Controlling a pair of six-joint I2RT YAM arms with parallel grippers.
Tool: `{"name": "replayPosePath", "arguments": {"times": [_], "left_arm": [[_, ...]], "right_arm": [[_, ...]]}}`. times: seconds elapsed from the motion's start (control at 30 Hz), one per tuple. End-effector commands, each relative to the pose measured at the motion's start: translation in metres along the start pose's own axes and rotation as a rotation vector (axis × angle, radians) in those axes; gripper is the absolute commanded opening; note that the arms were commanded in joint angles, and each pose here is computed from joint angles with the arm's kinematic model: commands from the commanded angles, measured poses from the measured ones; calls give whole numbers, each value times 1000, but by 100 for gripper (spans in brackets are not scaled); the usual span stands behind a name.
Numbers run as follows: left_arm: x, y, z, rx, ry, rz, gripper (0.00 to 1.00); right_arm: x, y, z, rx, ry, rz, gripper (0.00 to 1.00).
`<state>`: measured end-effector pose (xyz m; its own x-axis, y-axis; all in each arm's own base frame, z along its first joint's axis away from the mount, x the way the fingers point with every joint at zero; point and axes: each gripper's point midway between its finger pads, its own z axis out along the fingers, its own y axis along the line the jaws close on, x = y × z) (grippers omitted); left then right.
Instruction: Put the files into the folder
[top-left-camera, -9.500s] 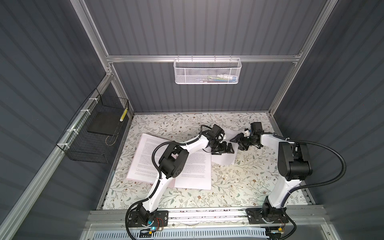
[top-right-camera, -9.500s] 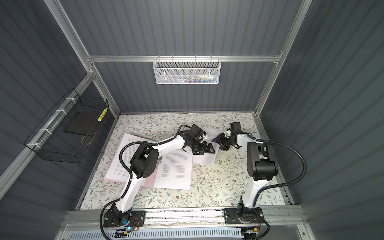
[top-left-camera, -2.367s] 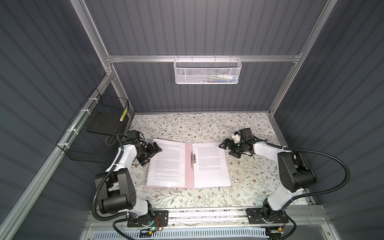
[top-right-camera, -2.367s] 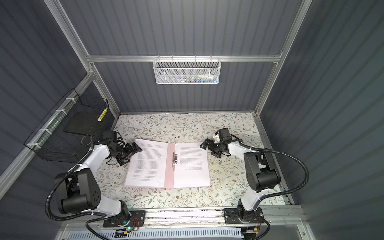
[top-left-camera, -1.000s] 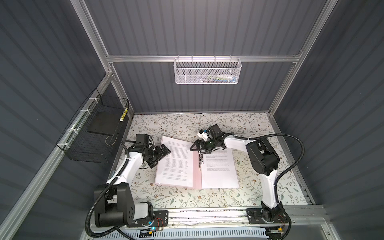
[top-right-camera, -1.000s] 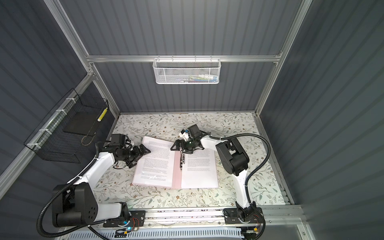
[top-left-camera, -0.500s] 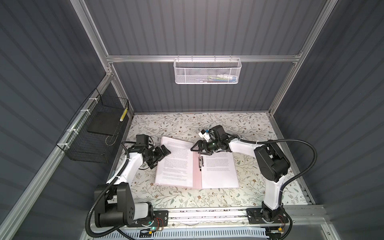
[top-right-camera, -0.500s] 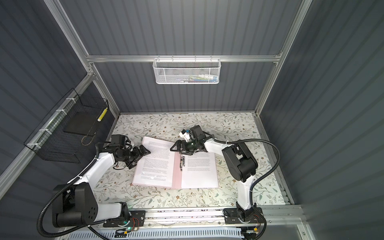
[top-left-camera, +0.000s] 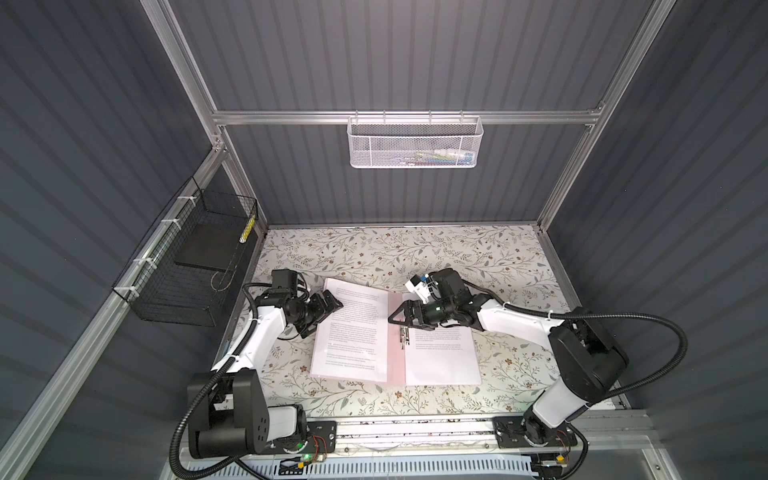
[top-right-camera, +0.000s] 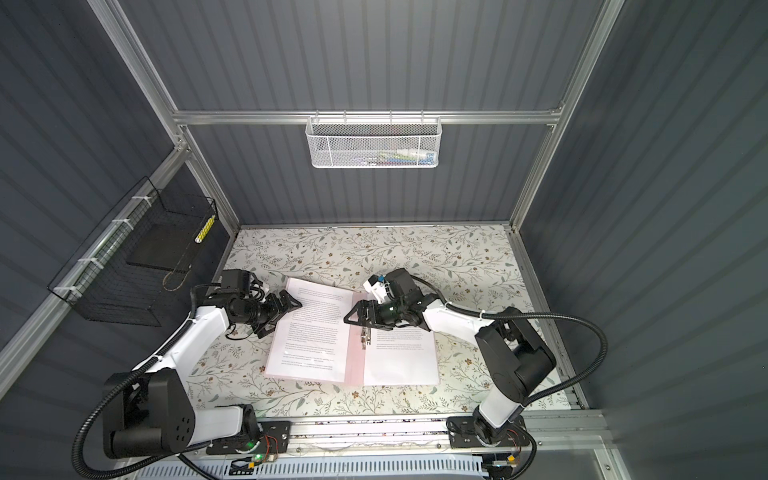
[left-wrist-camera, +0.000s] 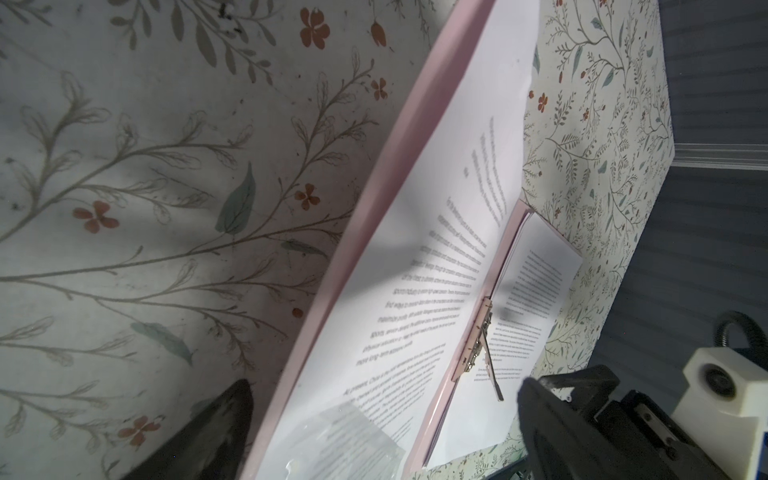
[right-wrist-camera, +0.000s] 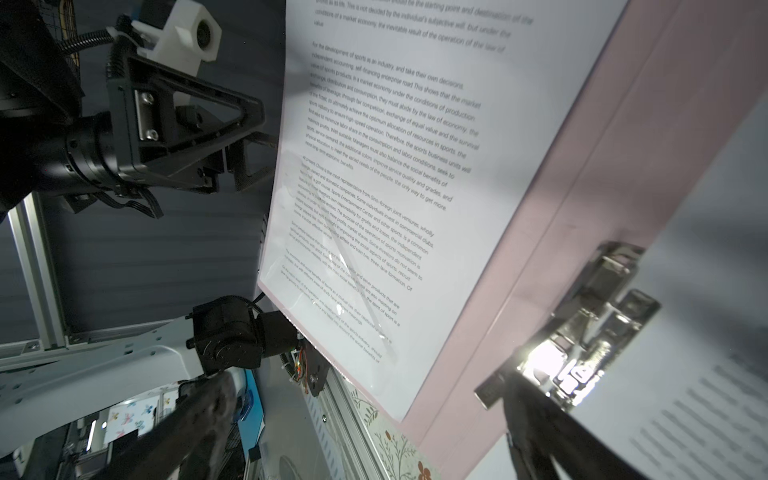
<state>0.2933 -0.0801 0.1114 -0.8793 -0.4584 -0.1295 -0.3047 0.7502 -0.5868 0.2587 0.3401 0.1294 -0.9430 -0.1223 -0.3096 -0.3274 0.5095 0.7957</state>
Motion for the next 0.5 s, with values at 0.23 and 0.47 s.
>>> {"name": "replayPosePath", "arguments": {"times": [0.23, 0.47], "left_arm": [[30, -3, -9, 59, 59, 44, 100], [43, 4, -13, 41, 70, 5, 78]], "right_arm": [[5, -36, -22, 230, -81, 152, 99], [10, -32, -20, 187, -74, 164, 85]]}}
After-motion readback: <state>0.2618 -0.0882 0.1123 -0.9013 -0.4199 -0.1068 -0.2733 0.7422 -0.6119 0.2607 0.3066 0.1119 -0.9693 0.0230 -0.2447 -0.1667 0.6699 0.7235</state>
